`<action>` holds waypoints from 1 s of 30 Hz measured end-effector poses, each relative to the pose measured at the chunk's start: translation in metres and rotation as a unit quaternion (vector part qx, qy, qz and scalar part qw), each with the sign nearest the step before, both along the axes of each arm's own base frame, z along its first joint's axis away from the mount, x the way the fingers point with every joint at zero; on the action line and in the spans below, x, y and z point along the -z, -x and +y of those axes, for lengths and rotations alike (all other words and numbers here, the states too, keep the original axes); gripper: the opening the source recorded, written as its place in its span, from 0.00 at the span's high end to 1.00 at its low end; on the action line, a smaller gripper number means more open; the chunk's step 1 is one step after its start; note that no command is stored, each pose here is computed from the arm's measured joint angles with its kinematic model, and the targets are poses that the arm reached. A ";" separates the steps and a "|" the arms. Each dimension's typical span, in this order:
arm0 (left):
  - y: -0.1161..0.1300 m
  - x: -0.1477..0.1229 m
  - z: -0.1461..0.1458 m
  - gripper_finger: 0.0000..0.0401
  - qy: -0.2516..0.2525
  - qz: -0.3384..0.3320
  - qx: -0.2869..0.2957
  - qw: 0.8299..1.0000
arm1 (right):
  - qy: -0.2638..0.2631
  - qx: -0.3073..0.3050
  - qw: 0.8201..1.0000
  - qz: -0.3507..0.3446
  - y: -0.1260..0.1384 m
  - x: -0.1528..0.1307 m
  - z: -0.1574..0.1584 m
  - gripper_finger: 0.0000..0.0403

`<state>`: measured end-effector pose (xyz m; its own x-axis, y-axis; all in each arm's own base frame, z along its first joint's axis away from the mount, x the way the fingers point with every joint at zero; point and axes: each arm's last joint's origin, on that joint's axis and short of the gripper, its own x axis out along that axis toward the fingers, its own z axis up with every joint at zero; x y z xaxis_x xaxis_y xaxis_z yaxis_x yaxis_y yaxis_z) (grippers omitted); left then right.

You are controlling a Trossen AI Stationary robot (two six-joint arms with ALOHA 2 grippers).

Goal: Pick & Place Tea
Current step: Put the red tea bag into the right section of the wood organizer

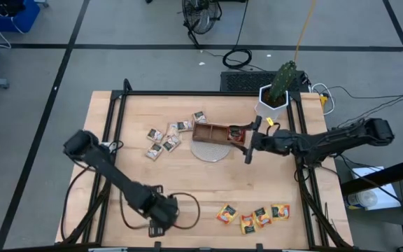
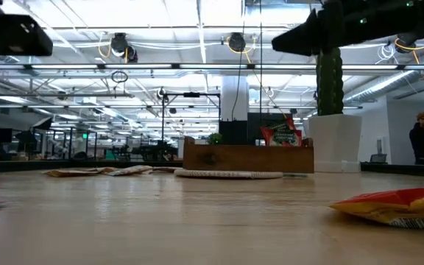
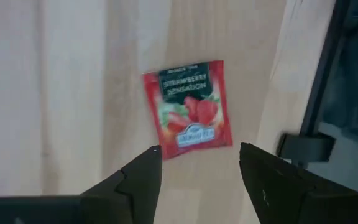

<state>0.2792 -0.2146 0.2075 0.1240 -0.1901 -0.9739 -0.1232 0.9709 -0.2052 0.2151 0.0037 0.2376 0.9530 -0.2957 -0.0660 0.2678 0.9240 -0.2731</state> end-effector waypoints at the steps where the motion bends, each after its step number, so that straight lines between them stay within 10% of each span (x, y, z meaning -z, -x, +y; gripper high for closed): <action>1: -0.003 0.004 -0.003 0.47 -0.001 0.007 -0.002 1.000 | -0.001 0.000 1.000 -0.010 0.002 -0.002 0.000 0.31; 30: -0.021 0.081 -0.012 0.47 -0.046 0.109 -0.079 0.990 | -0.034 -0.031 0.992 -0.119 0.044 0.033 -0.001 0.32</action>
